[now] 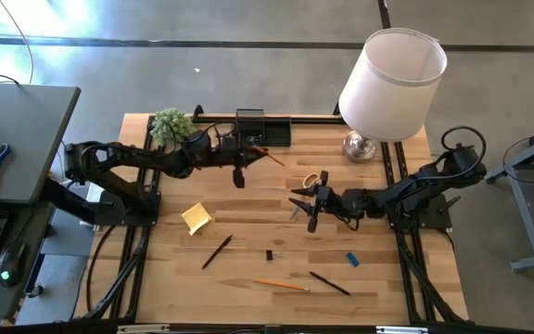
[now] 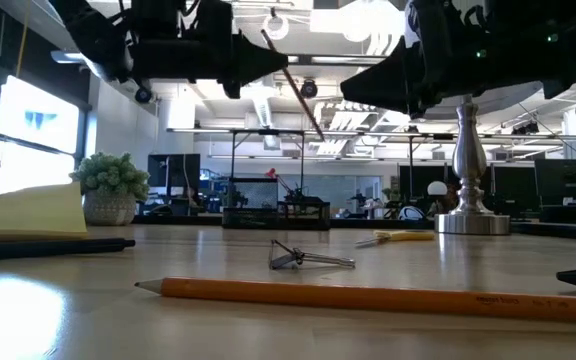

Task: Pick and place office supplies into organizer
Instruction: Put the top orange pencil into the top left slot of the desk organizer

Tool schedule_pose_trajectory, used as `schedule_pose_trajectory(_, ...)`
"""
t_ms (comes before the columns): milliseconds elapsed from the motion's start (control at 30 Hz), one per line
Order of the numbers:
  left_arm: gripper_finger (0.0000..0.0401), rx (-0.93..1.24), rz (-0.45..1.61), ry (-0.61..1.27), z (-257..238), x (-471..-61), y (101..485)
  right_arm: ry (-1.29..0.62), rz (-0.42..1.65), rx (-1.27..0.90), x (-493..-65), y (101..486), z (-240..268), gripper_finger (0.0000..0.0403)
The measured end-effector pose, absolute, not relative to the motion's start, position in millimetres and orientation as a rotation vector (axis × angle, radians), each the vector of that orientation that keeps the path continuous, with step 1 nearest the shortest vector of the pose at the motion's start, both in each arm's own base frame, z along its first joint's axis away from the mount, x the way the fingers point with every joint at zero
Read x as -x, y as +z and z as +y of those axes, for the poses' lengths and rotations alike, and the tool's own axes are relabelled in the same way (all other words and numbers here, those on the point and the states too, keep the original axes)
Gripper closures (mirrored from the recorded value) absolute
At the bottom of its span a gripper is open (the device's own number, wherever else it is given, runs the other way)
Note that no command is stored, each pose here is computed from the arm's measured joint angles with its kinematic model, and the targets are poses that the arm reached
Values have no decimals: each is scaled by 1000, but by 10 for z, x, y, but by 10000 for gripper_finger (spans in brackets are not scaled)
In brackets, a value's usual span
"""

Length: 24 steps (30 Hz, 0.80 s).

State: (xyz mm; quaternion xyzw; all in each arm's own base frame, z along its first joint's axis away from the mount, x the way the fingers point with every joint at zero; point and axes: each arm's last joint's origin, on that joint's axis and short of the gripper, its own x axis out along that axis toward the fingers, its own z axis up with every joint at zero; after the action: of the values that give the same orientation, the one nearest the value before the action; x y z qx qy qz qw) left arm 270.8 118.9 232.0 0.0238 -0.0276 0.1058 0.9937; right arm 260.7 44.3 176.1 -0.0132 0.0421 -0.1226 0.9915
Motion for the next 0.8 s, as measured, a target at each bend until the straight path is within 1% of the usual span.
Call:
schedule_pose_trajectory(233,399,-85,-23,293,1358,-2538,2404,-238,92,37,-2603,1754,460,288)
schedule_pose_trajectory(600,398,-109,20,729,1881,-2172,2450,-237,147,82,-2597,1703,457,288)
schedule_pose_trajectory(700,397,-135,28,795,1962,-2119,2486,-248,147,85,-2599,1704,445,288)
schedule_pose_trajectory(800,394,-141,97,822,2012,-2084,2448,-260,147,85,-2601,1704,426,288)
